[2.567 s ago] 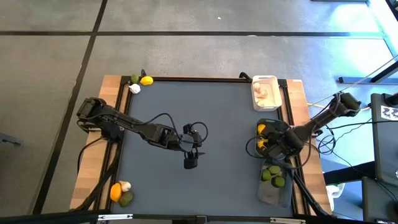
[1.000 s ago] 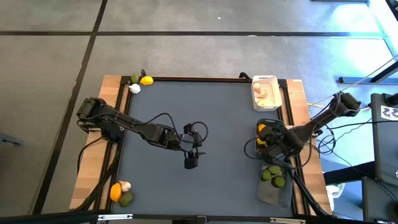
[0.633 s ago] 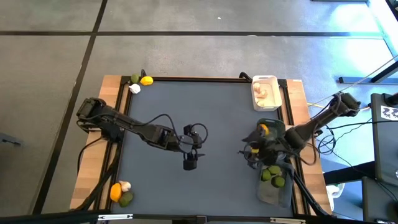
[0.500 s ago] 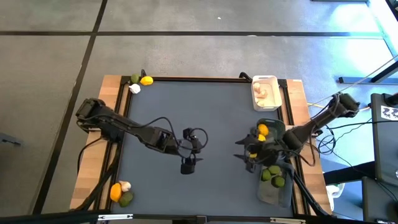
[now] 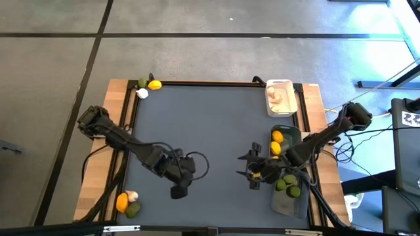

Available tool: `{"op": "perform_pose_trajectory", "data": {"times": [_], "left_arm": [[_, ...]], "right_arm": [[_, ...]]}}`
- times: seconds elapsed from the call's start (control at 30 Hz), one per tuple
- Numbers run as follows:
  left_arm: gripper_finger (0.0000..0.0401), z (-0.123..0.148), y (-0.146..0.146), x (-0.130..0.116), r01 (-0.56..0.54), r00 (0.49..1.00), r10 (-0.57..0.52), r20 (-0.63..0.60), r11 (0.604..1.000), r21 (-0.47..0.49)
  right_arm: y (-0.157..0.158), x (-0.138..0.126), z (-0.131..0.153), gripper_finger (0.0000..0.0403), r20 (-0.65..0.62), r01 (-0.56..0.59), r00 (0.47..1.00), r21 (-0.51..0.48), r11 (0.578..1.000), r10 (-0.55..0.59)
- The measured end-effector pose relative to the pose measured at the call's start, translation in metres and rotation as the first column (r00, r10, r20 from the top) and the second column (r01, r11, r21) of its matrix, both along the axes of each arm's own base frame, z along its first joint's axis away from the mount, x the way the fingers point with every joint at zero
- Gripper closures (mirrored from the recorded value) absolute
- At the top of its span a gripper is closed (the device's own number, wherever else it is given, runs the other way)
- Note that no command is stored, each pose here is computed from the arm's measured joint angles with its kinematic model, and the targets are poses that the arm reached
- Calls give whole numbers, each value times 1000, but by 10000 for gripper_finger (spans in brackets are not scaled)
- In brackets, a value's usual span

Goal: Sort produce into baskets
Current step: Put the white garlic into the white bin

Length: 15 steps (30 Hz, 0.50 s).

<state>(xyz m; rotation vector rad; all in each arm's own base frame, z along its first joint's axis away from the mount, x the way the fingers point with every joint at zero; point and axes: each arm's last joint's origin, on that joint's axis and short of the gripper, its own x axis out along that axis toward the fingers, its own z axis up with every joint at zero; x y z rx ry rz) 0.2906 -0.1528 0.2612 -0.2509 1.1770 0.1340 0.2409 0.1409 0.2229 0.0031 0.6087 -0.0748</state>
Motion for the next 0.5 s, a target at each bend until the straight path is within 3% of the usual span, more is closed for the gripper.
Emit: {"op": "perform_pose_trajectory", "data": {"times": [0.27, 0.5], "left_arm": [[136, -8, -15, -36, -211, 946, 204, -253, 977, 0], [136, -9, -37, -57, -307, 898, 280, -340, 951, -26]], "right_arm": [[4, 3, -7, 146, -39, -84, 996, -6, 996, 84], [5, 5, -5, 146, -11, -95, 995, -6, 995, 95]]}}
